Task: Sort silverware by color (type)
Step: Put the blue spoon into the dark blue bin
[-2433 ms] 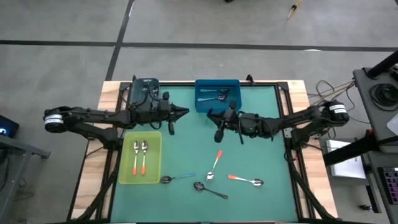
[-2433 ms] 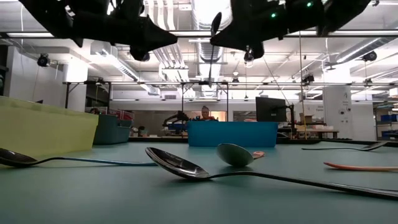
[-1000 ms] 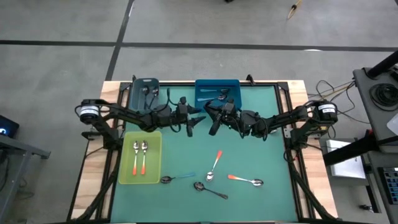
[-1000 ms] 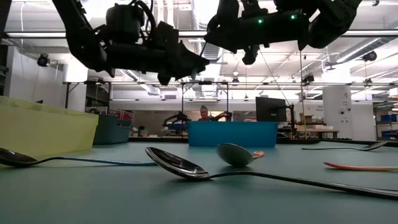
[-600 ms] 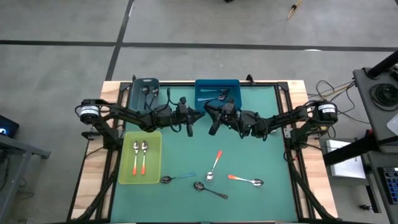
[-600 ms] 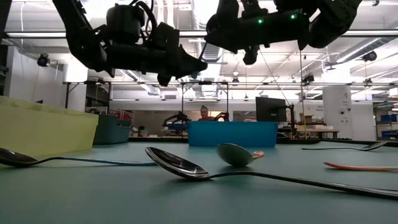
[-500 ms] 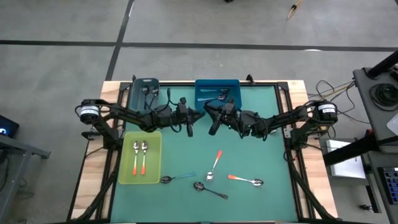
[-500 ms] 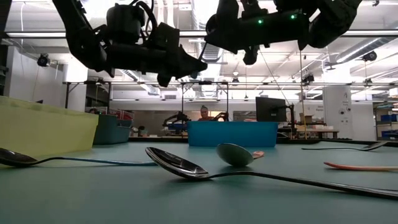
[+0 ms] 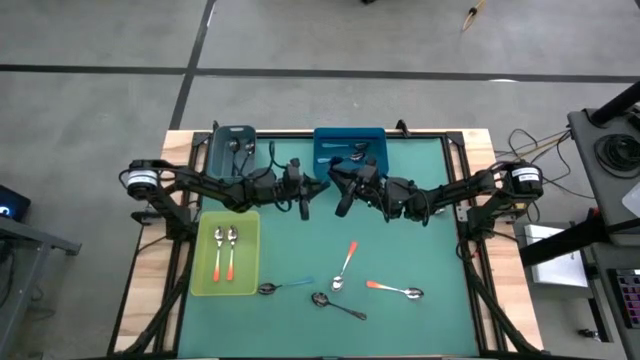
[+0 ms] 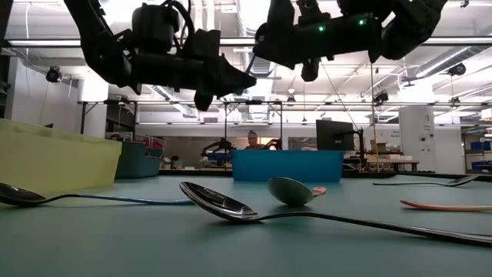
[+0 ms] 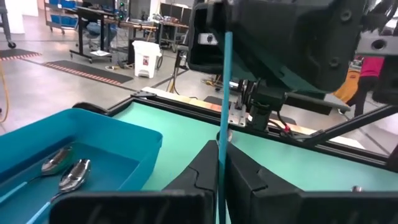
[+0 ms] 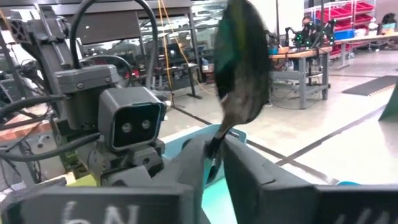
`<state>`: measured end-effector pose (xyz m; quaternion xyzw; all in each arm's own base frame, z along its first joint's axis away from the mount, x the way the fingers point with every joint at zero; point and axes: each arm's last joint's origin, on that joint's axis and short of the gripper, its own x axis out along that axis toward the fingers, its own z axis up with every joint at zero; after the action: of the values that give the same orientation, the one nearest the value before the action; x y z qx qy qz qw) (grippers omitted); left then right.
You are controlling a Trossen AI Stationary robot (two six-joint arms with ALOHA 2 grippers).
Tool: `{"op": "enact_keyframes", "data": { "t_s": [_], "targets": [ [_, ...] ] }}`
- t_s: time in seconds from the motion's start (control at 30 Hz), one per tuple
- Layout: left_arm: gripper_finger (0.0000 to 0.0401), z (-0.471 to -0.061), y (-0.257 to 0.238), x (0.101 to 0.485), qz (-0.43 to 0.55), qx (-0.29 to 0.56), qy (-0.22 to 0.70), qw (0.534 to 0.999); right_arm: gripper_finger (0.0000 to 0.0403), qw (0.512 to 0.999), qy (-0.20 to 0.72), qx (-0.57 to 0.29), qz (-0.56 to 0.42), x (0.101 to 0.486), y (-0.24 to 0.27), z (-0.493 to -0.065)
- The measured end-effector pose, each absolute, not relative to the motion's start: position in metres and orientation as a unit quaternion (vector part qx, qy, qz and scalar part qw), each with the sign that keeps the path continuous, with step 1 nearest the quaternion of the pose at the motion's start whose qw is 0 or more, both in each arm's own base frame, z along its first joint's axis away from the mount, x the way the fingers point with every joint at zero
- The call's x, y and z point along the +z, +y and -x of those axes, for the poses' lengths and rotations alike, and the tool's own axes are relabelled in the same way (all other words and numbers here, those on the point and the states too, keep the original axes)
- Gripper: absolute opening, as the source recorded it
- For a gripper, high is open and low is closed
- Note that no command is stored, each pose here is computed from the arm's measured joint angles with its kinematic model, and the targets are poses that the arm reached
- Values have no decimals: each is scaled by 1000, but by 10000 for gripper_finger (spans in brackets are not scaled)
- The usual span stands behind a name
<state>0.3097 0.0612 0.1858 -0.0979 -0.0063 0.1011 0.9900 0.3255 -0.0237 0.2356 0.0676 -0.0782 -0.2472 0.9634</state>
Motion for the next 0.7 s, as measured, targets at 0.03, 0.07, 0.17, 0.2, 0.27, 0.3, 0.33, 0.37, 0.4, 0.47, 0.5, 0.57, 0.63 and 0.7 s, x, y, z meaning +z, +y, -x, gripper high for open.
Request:
{"op": "enact_keyframes", "data": {
  "t_s": [0.03,0.07,0.17,0.2,0.27,0.3,0.33,0.37,0.4,0.47,0.5,0.57,0.63,0.7],
  "targets": [
    [1,-310,61,186,98,101,-7,990,59,963,-78,-248,-69,236,-24,-325],
    [1,-310,61,186,98,101,-7,990,71,963,-78,-248,-71,235,-24,-325],
    [1,-310,61,186,98,101,-7,990,105,962,-80,-247,-79,235,-24,-325],
    [1,-310,61,186,100,101,-8,990,114,963,-79,-247,-79,235,-24,-326],
    [1,-309,61,187,103,101,-7,990,131,963,-75,-248,-77,234,-24,-326],
    [1,-309,61,188,106,98,-7,989,137,963,-71,-248,-75,234,-24,-326],
    [1,-308,61,189,110,94,-6,989,143,964,-66,-248,-74,234,-24,-325],
    [1,-307,61,191,113,89,-7,990,148,964,-60,-249,-73,234,-24,-325],
    [1,-306,61,194,115,88,-6,989,152,964,-57,-250,-74,234,-24,-324],
    [1,-303,60,199,115,88,-4,989,157,962,-48,-259,-71,234,-24,-323],
    [1,-302,60,201,115,89,-2,989,159,962,-46,-259,-71,234,-24,-323],
    [0,-299,59,205,116,90,6,989,159,962,-42,-260,-69,235,-24,-322],
    [0,-296,59,209,117,91,13,989,158,962,-42,-260,-69,236,-24,-321],
    [0,-293,58,213,118,92,20,989,157,962,-41,-260,-69,235,-24,-321]
  ]
}}
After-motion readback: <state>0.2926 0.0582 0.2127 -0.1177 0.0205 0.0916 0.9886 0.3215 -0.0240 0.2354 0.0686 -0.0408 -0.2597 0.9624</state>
